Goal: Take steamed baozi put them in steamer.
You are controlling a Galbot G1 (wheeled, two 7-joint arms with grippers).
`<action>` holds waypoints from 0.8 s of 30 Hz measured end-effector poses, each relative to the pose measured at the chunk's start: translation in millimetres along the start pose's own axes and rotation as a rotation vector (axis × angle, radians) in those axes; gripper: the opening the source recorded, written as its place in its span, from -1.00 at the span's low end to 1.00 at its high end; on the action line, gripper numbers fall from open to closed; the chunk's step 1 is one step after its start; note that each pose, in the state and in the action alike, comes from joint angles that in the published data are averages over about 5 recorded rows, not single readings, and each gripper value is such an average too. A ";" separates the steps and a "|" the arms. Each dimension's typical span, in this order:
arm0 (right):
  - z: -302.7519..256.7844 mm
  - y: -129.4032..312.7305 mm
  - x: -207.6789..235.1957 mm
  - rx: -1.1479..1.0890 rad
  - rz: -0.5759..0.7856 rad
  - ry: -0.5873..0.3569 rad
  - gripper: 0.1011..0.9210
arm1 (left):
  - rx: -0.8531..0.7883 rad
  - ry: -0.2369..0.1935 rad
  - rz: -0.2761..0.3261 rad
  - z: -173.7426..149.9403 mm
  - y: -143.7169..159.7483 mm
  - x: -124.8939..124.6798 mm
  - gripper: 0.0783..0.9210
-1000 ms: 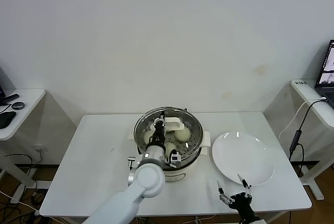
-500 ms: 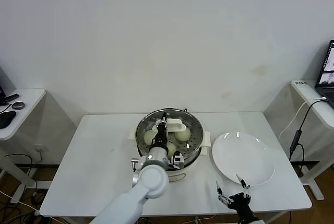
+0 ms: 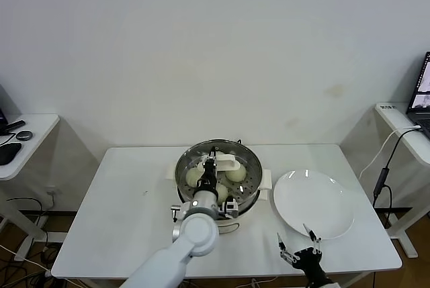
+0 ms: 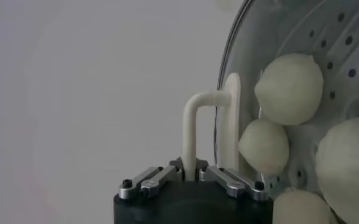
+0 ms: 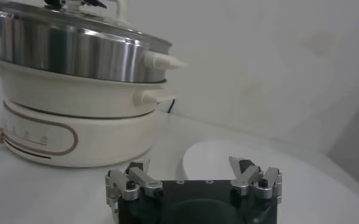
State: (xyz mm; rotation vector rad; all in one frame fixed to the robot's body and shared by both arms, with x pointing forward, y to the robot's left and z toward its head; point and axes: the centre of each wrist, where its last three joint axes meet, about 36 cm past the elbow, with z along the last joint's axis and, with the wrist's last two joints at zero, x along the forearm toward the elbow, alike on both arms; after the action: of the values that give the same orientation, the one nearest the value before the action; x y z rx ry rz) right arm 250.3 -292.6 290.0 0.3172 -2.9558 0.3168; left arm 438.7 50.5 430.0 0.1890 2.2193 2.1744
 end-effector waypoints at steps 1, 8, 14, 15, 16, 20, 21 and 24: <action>-0.2 0.0 0.0 0.000 -0.001 0.000 0.76 | 0.005 0.001 -0.001 0.0 0.4 0.4 -0.60; -0.4 -0.2 0.8 0.003 -0.003 -0.001 0.76 | 0.056 -0.006 -0.013 7.3 7.4 10.3 -0.13; 0.9 -1.3 3.7 0.007 0.001 0.005 0.76 | 0.172 -0.044 -0.015 22.3 15.7 34.8 0.29; 1.0 -1.1 4.3 0.007 0.001 0.006 0.76 | 0.200 -0.053 -0.011 25.6 17.2 40.6 0.37; 1.1 -0.9 4.8 0.007 0.001 0.006 0.76 | 0.231 -0.062 -0.007 28.9 18.5 46.6 0.43; 1.5 -0.1 6.4 0.009 -0.002 0.007 0.76 | 0.373 -0.116 0.014 44.3 21.7 73.8 0.67; 1.5 -0.1 6.7 0.010 -0.003 0.006 0.76 | 0.415 -0.136 0.023 48.5 21.5 81.5 0.72; 0.2 0.1 7.5 0.009 -0.003 -0.001 0.76 | 0.566 -0.207 0.045 61.4 18.4 106.2 0.76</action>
State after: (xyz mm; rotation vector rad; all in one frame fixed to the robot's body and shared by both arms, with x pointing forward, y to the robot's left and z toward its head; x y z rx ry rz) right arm 243.0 -293.9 291.0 0.3222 -2.9555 0.3296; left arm 341.0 123.2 453.7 0.4524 2.6505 1.4036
